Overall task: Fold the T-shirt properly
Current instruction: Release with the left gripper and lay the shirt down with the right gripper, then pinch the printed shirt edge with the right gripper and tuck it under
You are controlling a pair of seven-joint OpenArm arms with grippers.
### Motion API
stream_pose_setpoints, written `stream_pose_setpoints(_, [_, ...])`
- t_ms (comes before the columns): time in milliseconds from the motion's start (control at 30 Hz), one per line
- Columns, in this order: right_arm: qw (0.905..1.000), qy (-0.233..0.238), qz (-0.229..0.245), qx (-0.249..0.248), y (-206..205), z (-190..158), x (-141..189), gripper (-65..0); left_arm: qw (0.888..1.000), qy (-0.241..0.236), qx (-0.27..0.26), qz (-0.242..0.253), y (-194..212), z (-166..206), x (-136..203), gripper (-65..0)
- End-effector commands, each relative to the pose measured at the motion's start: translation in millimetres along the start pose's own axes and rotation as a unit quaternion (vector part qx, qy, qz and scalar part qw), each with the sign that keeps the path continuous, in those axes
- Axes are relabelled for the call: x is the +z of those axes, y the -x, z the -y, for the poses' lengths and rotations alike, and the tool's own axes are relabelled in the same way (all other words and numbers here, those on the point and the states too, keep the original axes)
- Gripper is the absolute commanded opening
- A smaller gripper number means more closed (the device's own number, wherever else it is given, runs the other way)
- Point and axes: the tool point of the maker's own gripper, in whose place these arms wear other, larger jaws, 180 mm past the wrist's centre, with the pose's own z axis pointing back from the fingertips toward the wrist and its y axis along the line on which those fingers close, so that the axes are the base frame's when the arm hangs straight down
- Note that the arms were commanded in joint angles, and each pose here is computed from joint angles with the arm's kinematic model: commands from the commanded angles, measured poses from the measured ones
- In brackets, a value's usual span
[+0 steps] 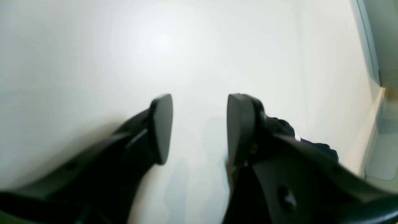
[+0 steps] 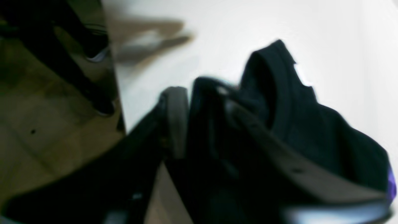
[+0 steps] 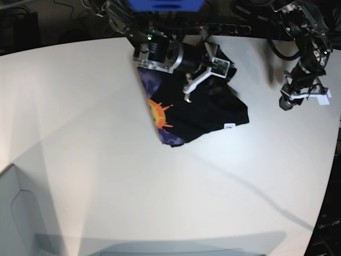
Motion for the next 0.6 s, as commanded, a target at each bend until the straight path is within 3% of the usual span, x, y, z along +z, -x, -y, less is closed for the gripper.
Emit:
stream_pose_setpoints(0, [0.9995,-0.013,0.027,0.004,-14,-9,1,-39.8,1.000,0.012,-0.009,0.014,-11,8,4,-36.9])
stream_pose_setpoints(100, [0.9989,-0.039,0.020,0.015,-8,-28,1,-30.4,1.000,0.012,-0.010,0.014,-11,8,4,-36.9])
stream_pose_setpoints(233, [0.9984,-0.048,0.012,0.026,-1,-32,3,-28.7,1.000,0.015,-0.014,0.019,-14,11,6,-36.9])
stream_pose_setpoints(433, [0.9996,0.027,-0.001,0.003,13,23,17,-29.5,0.998,0.028,-0.034,0.037,-21,26,16,-36.9])
stream_pose_setpoints(567, [0.9956,0.093,-0.009,-0.008,21,72,36,-29.3,0.997,0.008,-0.018,0.079,-44,9,33,-36.9])
